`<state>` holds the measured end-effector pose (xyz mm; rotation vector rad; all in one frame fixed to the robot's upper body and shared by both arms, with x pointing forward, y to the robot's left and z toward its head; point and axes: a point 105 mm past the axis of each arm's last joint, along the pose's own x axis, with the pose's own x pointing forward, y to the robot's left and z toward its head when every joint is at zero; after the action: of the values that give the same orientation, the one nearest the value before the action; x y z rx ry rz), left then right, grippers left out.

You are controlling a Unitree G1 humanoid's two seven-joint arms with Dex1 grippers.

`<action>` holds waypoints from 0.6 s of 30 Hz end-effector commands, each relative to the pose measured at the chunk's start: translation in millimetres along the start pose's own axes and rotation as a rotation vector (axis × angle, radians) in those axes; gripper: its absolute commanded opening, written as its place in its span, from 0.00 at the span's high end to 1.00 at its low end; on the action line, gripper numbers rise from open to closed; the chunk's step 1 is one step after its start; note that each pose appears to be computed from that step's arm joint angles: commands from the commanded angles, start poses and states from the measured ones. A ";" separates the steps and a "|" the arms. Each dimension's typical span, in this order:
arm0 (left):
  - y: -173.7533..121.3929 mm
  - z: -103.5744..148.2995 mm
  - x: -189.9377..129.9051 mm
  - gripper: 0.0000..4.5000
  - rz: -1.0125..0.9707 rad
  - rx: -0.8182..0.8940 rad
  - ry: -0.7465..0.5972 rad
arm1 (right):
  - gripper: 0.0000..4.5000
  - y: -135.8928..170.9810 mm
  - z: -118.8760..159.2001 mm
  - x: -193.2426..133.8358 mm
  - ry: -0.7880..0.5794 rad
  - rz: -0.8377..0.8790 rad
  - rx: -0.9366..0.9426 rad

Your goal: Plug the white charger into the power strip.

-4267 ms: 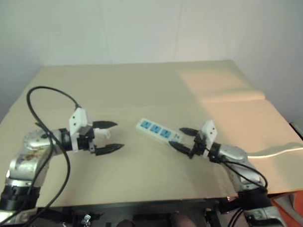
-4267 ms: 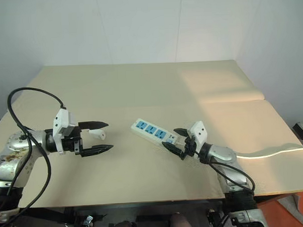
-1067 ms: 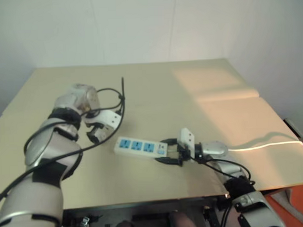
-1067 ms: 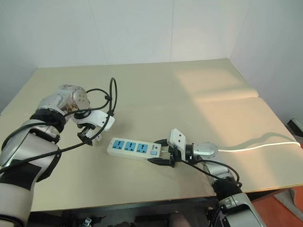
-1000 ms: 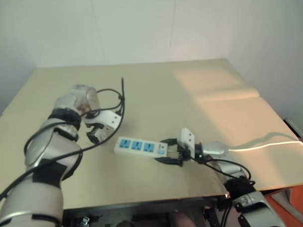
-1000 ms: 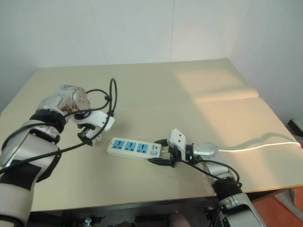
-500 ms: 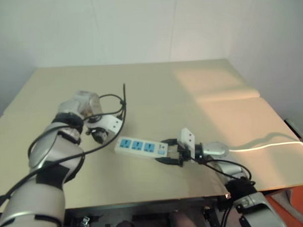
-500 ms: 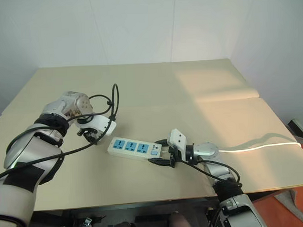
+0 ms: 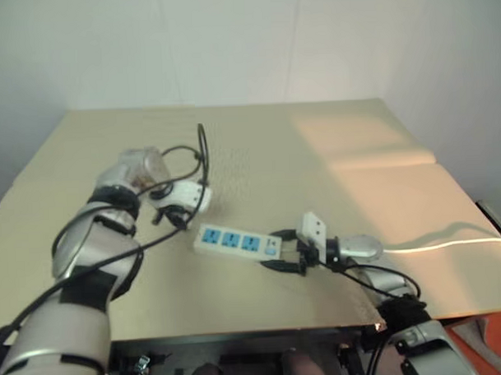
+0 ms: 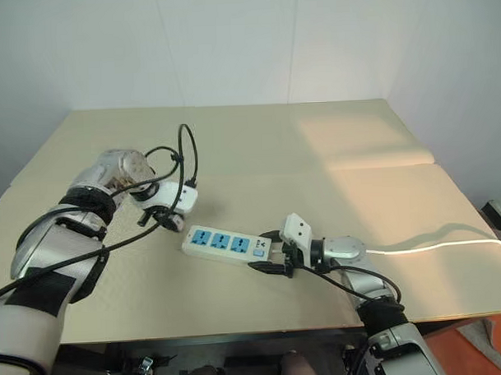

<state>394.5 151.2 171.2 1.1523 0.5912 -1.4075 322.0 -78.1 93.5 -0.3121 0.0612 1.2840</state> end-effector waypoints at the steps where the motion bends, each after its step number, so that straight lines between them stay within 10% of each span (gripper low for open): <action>1: 20.0 50.2 -57.9 0.77 0.205 0.067 -0.375 | 0.24 9.5 -0.8 2.8 0.011 0.067 -0.005; 7: -9.7 68.5 -97.0 0.77 0.239 -0.070 -0.967 | 0.24 5.3 6.5 7.8 0.002 0.148 -0.014; 18: -61.8 77.1 -13.5 0.77 0.150 -0.292 -1.205 | 0.24 12.0 3.6 28.8 0.012 0.233 -0.054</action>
<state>314.7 105.3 183.6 -0.0316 -0.0801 -1.5303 323.8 -55.0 92.5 -0.3486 0.0699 1.4726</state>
